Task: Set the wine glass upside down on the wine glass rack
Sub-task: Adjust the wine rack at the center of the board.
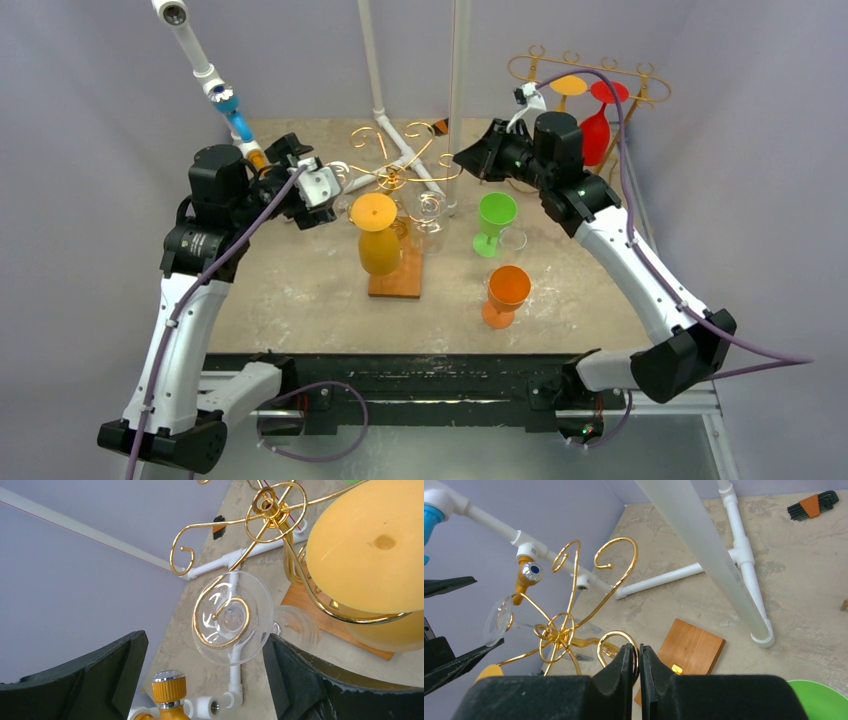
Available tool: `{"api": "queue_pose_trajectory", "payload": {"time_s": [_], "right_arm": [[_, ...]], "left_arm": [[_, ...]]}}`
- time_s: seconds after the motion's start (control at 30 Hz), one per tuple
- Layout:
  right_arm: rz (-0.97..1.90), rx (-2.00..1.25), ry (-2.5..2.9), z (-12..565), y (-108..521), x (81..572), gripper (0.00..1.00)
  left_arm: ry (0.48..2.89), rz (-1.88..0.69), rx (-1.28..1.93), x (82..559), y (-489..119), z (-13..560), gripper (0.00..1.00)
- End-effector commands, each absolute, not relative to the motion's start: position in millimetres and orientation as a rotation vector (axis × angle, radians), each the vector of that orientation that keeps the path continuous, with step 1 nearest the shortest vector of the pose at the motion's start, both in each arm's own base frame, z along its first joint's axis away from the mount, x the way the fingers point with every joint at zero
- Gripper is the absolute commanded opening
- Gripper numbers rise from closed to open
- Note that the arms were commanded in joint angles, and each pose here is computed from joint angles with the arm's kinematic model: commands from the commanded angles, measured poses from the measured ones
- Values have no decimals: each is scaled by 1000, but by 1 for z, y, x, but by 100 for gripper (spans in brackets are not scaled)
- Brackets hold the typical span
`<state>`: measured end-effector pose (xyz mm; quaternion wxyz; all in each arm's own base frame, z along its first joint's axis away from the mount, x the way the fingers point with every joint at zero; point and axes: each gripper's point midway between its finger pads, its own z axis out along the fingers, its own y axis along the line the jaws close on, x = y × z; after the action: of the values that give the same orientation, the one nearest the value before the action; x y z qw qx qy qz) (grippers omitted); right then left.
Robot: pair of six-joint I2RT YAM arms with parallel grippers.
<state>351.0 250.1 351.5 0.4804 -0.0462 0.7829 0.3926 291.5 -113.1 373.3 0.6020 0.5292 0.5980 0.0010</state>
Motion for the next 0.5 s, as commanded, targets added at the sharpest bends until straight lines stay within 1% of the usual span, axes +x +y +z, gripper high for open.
{"api": "queue_pose_trajectory", "payload": {"time_s": [0.0, 0.07, 0.47], "right_arm": [[1005, -137, 1865, 367, 252, 337, 2], [1006, -138, 1862, 367, 252, 335, 0], [1029, -102, 1871, 362, 248, 316, 0]], "left_arm": [[1352, 24, 1210, 299, -114, 380, 91], [1350, 31, 1213, 301, -114, 380, 91], [1358, 52, 1131, 319, -111, 389, 87]]}}
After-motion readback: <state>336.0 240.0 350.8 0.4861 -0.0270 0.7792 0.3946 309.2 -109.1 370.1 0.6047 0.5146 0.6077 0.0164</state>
